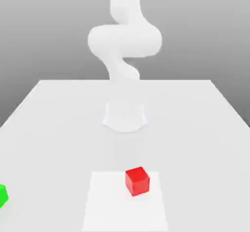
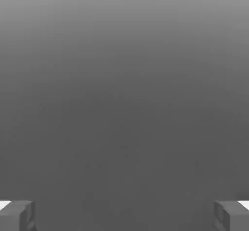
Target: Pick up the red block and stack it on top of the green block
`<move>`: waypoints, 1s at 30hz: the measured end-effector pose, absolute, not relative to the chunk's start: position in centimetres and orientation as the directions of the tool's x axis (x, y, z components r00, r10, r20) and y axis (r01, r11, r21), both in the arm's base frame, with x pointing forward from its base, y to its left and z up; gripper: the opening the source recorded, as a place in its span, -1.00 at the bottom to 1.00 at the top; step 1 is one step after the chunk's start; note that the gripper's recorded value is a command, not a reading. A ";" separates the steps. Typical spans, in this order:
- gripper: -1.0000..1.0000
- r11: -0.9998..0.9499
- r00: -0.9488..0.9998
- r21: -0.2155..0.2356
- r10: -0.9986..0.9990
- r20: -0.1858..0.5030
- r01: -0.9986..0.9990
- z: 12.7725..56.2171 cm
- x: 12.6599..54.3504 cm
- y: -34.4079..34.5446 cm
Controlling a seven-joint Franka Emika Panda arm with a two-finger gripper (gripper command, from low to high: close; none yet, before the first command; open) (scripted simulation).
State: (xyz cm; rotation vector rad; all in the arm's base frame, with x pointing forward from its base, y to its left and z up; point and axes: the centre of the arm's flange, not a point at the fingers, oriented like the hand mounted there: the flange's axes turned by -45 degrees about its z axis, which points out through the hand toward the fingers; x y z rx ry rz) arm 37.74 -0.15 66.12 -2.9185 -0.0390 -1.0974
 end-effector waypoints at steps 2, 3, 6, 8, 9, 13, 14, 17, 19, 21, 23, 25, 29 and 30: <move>0.00 -0.997 0.799 -0.015 0.048 0.600 0.071 61.2 40.2 0.0; 0.00 -0.996 0.819 -0.016 0.065 0.569 0.090 58.7 41.1 0.2; 0.00 -0.989 0.871 -0.017 0.120 0.475 0.146 51.2 43.1 0.9; 0.00 -0.983 0.898 -0.016 0.161 0.410 0.183 46.2 43.7 1.5; 0.00 -0.979 0.909 -0.015 0.182 0.375 0.202 43.7 43.7 1.8; 0.00 -0.960 0.935 -0.011 0.271 0.227 0.281 33.7 42.4 2.9; 0.00 -0.953 0.937 -0.009 0.295 0.186 0.302 31.1 41.7 3.1; 0.00 -0.931 0.929 -0.001 0.364 0.061 0.365 24.0 38.6 3.4; 0.00 -0.921 0.921 0.001 0.389 0.016 0.389 21.1 37.3 3.4; 0.00 -0.918 0.918 0.003 0.397 0.006 0.397 19.2 37.1 3.4; 0.00 -0.917 0.917 0.003 0.398 0.004 0.398 17.4 37.1 3.4; 0.00 -0.918 0.918 0.002 0.397 0.001 0.397 15.6 36.9 3.4; -1.00 -0.918 0.918 0.001 0.396 0.000 0.396 14.8 36.8 3.4; -1.00 -0.918 0.918 0.001 0.396 0.000 0.396 14.8 36.8 3.4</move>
